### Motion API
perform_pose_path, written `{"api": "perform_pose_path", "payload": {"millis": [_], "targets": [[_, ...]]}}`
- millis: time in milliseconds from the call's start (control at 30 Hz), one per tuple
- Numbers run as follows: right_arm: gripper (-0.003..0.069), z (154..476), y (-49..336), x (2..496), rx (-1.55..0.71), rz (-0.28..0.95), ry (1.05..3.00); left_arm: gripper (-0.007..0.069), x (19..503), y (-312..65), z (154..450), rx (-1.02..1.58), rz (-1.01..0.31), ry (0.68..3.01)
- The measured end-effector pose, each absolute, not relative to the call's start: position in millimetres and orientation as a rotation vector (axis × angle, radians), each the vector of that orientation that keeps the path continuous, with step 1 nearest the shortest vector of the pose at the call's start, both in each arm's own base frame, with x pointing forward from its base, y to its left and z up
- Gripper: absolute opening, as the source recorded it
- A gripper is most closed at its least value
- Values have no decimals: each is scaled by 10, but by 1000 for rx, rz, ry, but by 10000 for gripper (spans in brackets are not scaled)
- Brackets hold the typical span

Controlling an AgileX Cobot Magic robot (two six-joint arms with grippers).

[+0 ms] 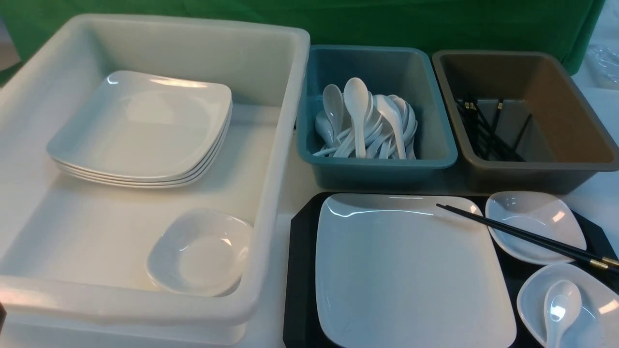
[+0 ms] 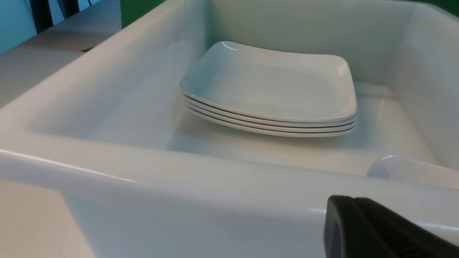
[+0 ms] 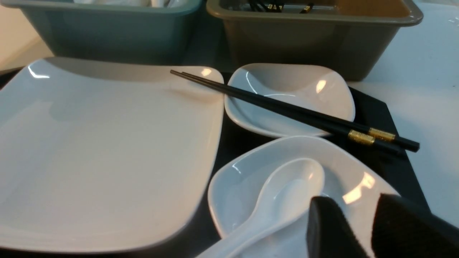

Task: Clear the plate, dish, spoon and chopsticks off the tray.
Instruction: Use the right arm to grab a soup spoon from the plate

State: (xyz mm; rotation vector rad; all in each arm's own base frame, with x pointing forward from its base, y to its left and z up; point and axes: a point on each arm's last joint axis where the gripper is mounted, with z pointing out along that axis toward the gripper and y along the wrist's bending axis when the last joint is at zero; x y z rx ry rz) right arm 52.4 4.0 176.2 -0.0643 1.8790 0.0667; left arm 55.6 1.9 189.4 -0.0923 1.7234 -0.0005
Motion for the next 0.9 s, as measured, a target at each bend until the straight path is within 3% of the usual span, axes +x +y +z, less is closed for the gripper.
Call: {"api": "perform_pose_path", "payload": {"millis": [467, 567, 667, 767, 900], "targets": [[239, 1762, 40, 524, -64, 67, 1879, 10, 557, 18, 1899, -97, -6, 1717], [239, 1762, 40, 524, -64, 67, 1879, 10, 563, 8, 1940, -168, -91, 1667], [239, 1762, 40, 524, -64, 67, 1879, 10, 568, 8, 2037, -390, -328, 1529], [239, 1762, 40, 524, -64, 67, 1879, 10, 560, 60, 2124, -564, -470, 1380], [239, 1762, 40, 524, -64, 67, 1879, 10, 547, 109, 2173, -630, -495, 1291]]}}
